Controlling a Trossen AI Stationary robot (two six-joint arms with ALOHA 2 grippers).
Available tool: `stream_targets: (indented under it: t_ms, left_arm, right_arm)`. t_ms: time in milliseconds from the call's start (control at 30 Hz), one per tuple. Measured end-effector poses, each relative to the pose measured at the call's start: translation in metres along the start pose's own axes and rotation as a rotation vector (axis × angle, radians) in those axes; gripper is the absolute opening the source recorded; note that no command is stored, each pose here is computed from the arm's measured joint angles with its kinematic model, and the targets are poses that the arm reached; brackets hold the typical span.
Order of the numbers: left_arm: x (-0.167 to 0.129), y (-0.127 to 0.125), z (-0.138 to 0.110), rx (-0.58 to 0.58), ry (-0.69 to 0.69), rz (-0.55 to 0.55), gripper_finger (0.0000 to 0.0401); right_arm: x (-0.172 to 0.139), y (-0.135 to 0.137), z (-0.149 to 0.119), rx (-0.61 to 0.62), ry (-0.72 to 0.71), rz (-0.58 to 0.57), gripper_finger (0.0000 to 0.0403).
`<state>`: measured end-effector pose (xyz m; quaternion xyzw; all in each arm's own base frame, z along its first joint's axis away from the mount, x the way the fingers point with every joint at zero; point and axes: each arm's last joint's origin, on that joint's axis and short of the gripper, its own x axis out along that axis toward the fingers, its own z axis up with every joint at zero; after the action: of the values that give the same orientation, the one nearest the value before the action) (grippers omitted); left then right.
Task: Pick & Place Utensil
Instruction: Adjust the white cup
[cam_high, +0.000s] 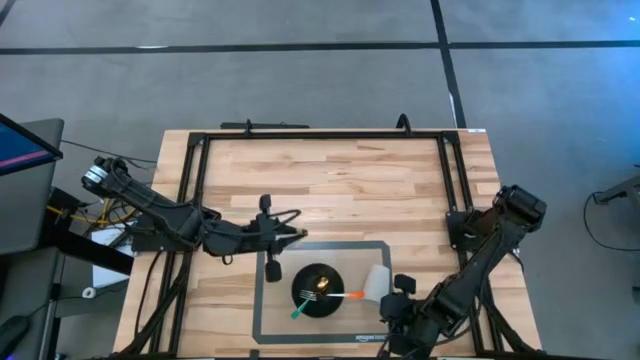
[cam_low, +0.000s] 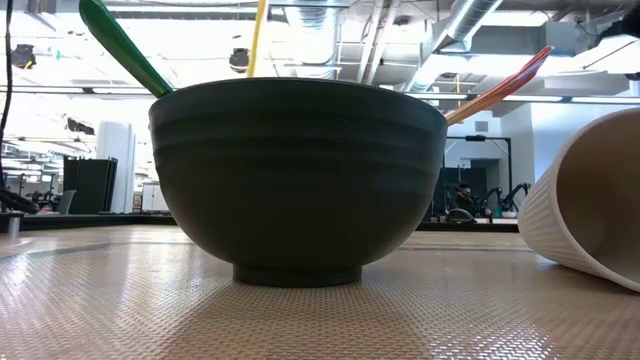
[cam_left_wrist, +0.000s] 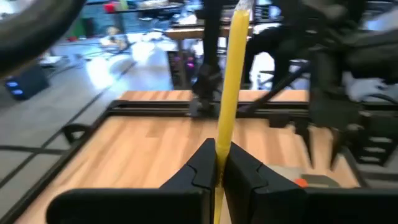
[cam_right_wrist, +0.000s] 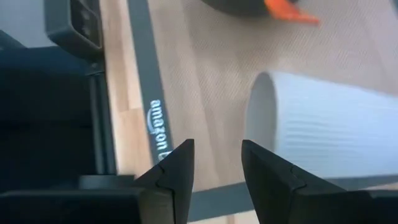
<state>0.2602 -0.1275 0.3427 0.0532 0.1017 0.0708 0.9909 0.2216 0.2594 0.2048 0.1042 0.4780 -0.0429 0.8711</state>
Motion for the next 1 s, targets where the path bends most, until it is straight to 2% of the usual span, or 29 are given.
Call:
stream_targets:
  t_ms: [367, 733, 1000]
  left_arm:
    - [-0.004, 0.005, -0.004, -0.013, -0.002, 0.033, 0.0017]
    - [-0.004, 0.005, -0.004, -0.013, -0.003, 0.033, 0.0017]
    - [-0.004, 0.004, -0.004, -0.014, -0.002, 0.028, 0.0017]
  right_arm:
    - [0.000, -0.011, 0.009, -0.051, 0.019, -0.161, 0.0127]
    - [0.004, -0.011, 0.006, -0.045, -0.010, -0.157, 0.0127]
    - [0.012, -0.019, -0.002, -0.066, -0.022, -0.206, 0.0127]
